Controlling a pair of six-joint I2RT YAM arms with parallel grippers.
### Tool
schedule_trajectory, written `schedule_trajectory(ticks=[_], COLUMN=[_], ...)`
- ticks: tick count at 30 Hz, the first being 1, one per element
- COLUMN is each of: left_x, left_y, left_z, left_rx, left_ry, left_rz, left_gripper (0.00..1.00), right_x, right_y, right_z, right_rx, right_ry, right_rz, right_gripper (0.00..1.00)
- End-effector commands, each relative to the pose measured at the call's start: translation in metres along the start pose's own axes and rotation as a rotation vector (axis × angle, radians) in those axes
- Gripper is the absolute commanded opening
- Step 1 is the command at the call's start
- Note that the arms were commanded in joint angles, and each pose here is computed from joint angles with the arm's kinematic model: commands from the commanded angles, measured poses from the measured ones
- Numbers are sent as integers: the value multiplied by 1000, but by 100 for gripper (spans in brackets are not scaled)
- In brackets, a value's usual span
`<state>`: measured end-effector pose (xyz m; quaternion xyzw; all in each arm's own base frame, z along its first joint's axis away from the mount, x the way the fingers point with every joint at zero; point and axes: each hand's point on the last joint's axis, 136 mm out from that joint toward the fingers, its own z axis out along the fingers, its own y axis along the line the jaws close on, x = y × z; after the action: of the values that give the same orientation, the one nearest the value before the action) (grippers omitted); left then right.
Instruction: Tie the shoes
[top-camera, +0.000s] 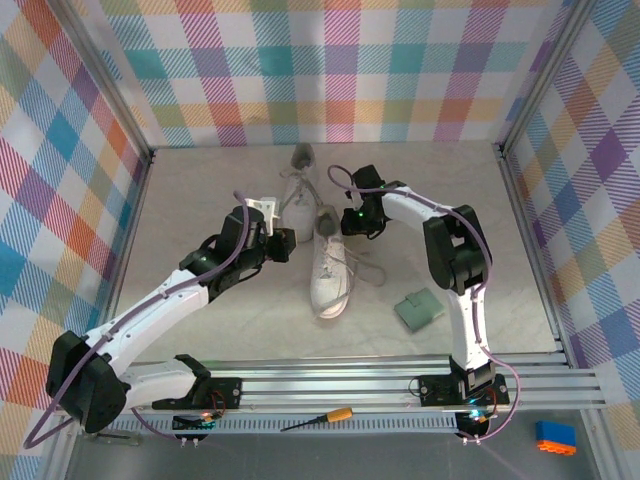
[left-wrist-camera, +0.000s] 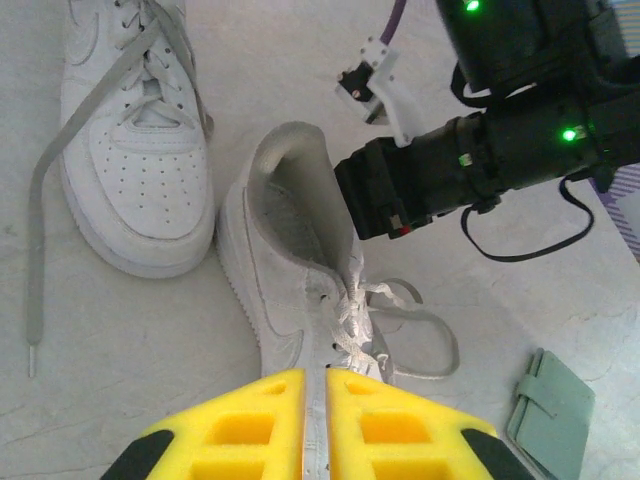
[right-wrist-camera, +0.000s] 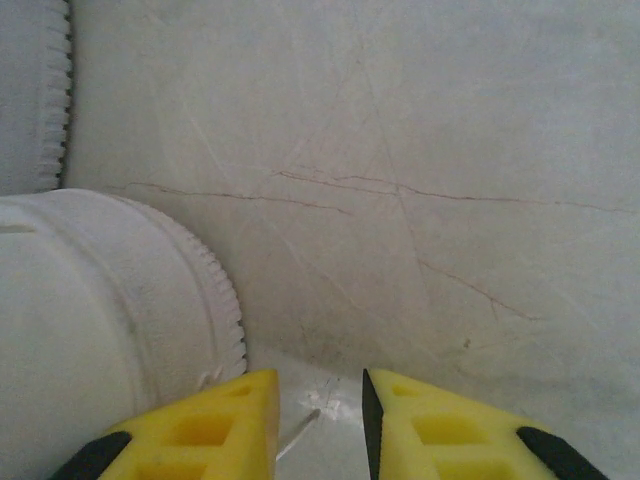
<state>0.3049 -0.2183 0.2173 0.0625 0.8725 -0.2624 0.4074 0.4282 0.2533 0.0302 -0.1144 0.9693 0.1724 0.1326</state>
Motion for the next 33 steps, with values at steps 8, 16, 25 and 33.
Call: schedule_trajectory(ticks=[8, 16, 25, 33], left_x=[-12, -11, -8, -9], left_y=[-5, -3, -4, -4], left_z=[-11, -14, -9, -12], left_rx=[7, -1, 5, 6], left_ry=[-30, -33, -23, -28], left_rz=[-17, -11, -5, -2], left_gripper=[14, 14, 15, 15], right_x=[27, 50, 84, 106], right_y=[23, 14, 17, -2], right_z=[21, 27, 30, 30], right_rx=[16, 166, 233, 327], right_ry=[125, 201, 285, 345], right_rz=[48, 8, -36, -49], right_gripper=[36, 36, 40, 31])
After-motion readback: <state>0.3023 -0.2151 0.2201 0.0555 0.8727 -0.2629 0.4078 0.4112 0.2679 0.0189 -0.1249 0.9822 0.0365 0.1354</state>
